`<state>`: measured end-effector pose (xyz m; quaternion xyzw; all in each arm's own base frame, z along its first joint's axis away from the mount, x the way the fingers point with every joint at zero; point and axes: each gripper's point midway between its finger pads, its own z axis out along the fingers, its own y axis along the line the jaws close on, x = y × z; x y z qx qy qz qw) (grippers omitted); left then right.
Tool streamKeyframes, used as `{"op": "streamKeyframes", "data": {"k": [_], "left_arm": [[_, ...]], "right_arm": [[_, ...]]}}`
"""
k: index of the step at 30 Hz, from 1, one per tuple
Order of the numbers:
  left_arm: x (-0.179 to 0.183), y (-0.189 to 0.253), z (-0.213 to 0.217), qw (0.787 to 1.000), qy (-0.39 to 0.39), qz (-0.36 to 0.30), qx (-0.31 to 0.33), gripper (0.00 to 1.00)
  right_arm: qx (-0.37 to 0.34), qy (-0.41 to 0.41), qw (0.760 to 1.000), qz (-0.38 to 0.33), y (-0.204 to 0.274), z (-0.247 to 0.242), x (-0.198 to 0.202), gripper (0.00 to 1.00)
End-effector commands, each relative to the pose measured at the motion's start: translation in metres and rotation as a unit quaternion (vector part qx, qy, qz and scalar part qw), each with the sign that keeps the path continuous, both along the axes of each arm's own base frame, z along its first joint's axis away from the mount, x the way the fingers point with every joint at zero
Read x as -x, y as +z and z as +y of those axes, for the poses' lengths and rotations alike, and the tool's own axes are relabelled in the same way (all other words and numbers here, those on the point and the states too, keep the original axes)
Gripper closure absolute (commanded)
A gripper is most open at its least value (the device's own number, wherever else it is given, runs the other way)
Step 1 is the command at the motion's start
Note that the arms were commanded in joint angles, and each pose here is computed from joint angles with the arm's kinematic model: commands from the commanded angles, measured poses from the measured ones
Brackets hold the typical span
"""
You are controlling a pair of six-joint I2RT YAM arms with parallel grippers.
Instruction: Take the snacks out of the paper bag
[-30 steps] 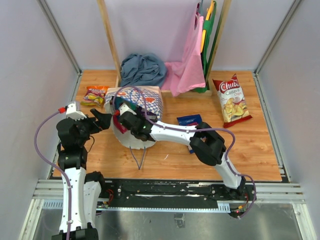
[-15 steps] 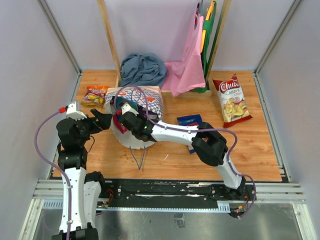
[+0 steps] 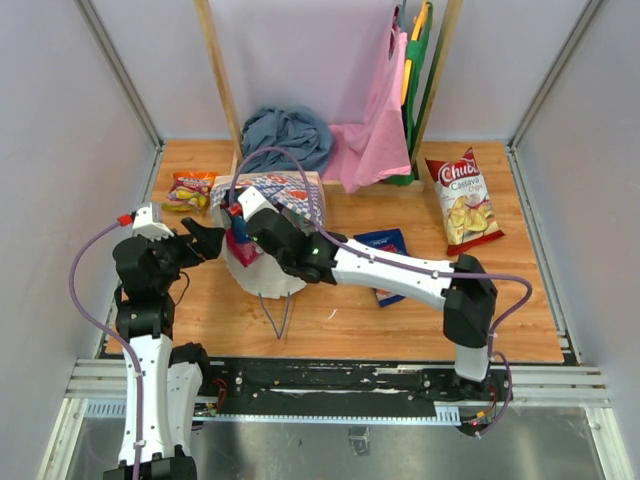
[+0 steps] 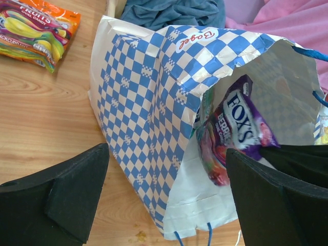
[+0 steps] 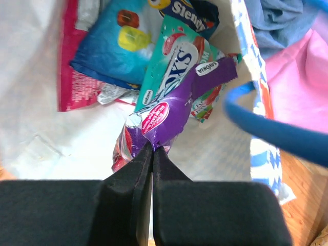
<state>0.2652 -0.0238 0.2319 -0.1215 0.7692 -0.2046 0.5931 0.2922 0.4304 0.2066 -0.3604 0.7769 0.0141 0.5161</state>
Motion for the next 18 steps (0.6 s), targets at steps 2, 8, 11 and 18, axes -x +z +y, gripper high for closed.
{"op": "streamKeyframes", "data": {"k": [2, 8, 11, 18], "left_arm": [[-0.001, 0.004, -0.003, 1.0, -0.007, -0.014, -0.001, 0.0], [-0.001, 0.005, -0.003, 1.0, -0.007, -0.015, -0.001, 0.0], [-0.001, 0.004, -0.003, 1.0, -0.008, -0.014, 0.0, 0.0], [-0.001, 0.003, -0.003, 1.0, -0.009, -0.014, 0.0, 0.0]], "right_arm": [[-0.049, 0.057, 0.997, -0.015, 0.055, 0.004, 0.033, 0.99], [-0.12, 0.133, 0.983, 0.026, 0.087, 0.0, 0.073, 0.99], [-0.149, 0.179, 0.971, 0.044, 0.103, -0.007, 0.095, 0.99], [-0.19, 0.211, 0.958, 0.052, 0.129, -0.051, 0.126, 0.99]]}}
